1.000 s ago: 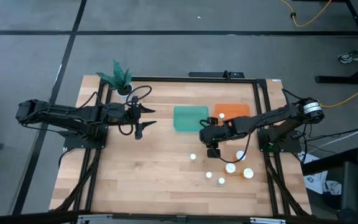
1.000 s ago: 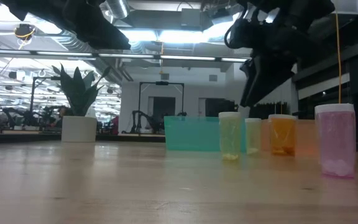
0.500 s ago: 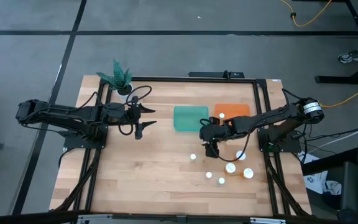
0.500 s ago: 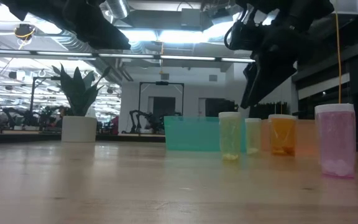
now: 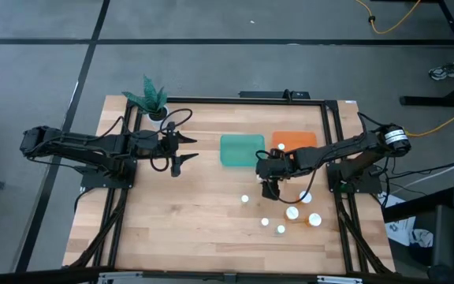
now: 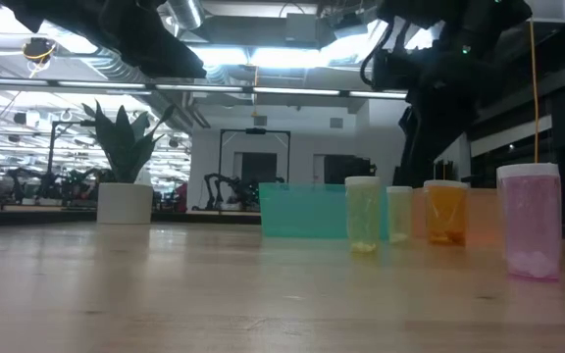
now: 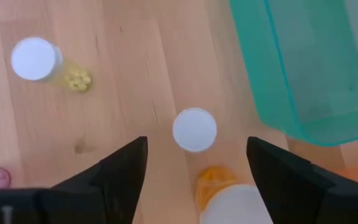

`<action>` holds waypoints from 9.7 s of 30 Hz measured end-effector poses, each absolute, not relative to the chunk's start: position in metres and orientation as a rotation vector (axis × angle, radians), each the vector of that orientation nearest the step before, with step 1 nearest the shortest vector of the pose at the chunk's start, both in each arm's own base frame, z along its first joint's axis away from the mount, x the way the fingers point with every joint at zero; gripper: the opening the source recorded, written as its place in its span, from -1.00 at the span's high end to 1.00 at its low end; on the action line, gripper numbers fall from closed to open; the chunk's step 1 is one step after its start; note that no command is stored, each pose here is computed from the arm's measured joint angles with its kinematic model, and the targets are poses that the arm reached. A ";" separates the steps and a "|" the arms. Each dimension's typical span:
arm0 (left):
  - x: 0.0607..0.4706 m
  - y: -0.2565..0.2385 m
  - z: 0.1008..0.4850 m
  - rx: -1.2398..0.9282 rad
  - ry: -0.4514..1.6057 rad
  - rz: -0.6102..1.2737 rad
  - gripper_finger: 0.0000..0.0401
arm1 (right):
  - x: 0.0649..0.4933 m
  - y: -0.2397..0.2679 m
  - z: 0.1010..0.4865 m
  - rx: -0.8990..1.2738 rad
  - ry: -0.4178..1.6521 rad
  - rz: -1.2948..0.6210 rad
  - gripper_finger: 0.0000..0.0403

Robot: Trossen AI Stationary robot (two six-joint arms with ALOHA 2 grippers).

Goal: Pick and place medicine bottles into bin by pill shape (circle, oval)
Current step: Put the yellow pill bottle into the orange bin

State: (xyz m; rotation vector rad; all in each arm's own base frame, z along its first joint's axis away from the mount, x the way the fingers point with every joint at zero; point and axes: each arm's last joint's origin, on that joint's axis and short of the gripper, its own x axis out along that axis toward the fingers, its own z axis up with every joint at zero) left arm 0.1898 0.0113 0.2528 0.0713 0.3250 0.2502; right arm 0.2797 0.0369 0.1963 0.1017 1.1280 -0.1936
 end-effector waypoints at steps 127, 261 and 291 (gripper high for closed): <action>0.189 0.011 0.252 0.071 0.334 0.249 -0.07 | 0.263 0.028 0.249 0.073 0.647 0.109 -0.01; 0.189 0.011 0.251 0.071 0.347 0.250 -0.07 | 0.163 -0.013 0.151 0.381 0.584 -0.996 0.58; 0.189 0.011 0.251 0.071 0.348 0.250 -0.07 | 0.171 -0.021 0.141 0.389 0.657 -0.978 0.35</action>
